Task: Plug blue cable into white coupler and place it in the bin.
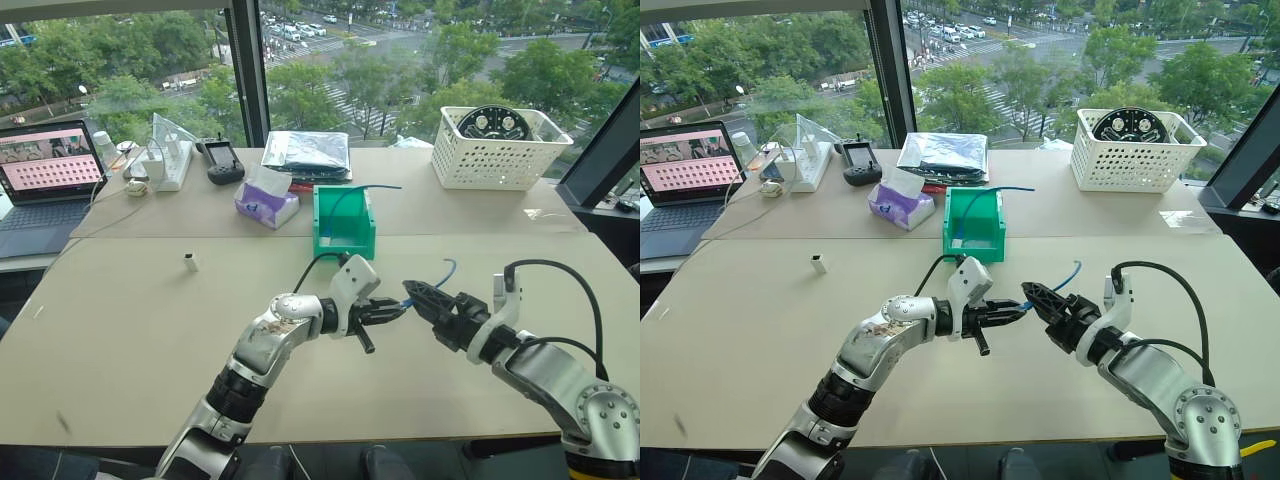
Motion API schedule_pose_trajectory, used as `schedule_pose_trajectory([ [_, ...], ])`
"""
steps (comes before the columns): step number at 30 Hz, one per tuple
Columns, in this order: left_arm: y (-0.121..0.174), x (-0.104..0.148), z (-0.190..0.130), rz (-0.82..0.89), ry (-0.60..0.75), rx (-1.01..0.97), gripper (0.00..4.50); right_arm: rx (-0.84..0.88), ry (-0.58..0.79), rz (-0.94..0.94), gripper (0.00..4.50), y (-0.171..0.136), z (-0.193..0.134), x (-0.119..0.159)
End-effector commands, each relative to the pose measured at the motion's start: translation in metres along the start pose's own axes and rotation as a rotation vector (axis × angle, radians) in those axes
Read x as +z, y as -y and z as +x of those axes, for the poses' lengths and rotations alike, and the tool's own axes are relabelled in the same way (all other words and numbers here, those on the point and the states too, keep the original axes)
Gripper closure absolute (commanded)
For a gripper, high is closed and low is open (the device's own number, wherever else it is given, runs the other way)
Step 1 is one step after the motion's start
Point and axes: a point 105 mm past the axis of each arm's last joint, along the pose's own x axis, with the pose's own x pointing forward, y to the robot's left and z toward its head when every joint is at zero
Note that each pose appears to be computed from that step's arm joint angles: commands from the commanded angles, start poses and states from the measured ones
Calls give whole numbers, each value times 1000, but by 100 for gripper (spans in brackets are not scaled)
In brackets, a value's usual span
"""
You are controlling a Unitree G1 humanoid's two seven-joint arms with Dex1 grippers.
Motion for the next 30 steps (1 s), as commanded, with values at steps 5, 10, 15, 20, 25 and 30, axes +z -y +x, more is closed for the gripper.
schedule_pose_trajectory([
  [5, 9, 8, 4, 13, 25, -39, 441, 98, -9, -21, 213, -22, -2, -4],
  [10, 9, 8, 4, 10, 27, -37, 441, 108, -5, -15, 349, -23, -2, -4],
  [15, 8, 8, 5, 7, 30, -36, 441, 111, -8, -18, 448, -23, -2, -4],
  [20, -1, 13, 0, 31, 55, 9, 391, 105, 29, -42, 450, -24, -1, 9],
  [25, -7, 19, -25, 156, 86, 1, 217, 121, 67, -112, 450, -30, -1, 33],
  [30, -47, 16, -78, 229, 103, 251, 47, 139, 47, -229, 450, -39, 8, 59],
])
